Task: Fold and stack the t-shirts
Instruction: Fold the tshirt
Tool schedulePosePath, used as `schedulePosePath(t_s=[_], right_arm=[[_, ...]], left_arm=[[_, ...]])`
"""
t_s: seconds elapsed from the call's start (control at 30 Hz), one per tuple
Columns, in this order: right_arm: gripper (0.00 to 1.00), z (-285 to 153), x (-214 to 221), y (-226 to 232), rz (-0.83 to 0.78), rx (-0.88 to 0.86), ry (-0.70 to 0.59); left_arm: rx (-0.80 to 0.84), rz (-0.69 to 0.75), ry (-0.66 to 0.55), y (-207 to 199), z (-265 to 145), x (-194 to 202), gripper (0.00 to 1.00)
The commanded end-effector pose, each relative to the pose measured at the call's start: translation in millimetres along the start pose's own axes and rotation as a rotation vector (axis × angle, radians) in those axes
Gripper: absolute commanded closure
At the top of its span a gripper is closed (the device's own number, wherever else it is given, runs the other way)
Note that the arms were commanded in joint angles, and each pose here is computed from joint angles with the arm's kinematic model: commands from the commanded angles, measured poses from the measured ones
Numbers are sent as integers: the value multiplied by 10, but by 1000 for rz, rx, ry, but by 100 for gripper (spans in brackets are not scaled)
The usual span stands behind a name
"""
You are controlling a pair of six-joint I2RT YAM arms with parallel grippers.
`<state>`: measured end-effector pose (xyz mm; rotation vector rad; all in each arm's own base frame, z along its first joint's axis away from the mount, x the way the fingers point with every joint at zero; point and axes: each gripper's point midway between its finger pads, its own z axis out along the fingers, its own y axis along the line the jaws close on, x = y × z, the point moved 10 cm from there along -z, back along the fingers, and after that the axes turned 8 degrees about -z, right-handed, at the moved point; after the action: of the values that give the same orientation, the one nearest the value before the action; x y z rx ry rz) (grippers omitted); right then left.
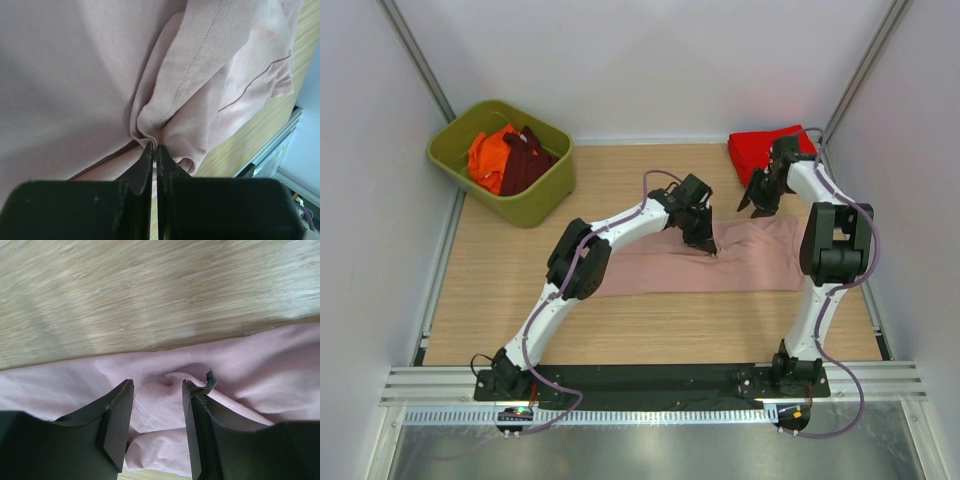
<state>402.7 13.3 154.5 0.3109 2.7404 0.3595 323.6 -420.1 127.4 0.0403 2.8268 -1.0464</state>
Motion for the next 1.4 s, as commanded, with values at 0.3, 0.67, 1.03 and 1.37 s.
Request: schedulePosePath(t_s=[0.3,0.67,1.03,1.37], right_arm=[[51,-125,171,175,-77,202,69],[90,22,145,169,-74,305,65],[99,-544,493,131,-34,367,53],[62,-816,1221,12,46,276,142]], left_arm=[[84,28,6,-210,-151,2,100],[112,36,-3,-298,-172,-36,100],[108,53,16,-280,-215,-22,100],[71,95,87,-166,-285,119,100]])
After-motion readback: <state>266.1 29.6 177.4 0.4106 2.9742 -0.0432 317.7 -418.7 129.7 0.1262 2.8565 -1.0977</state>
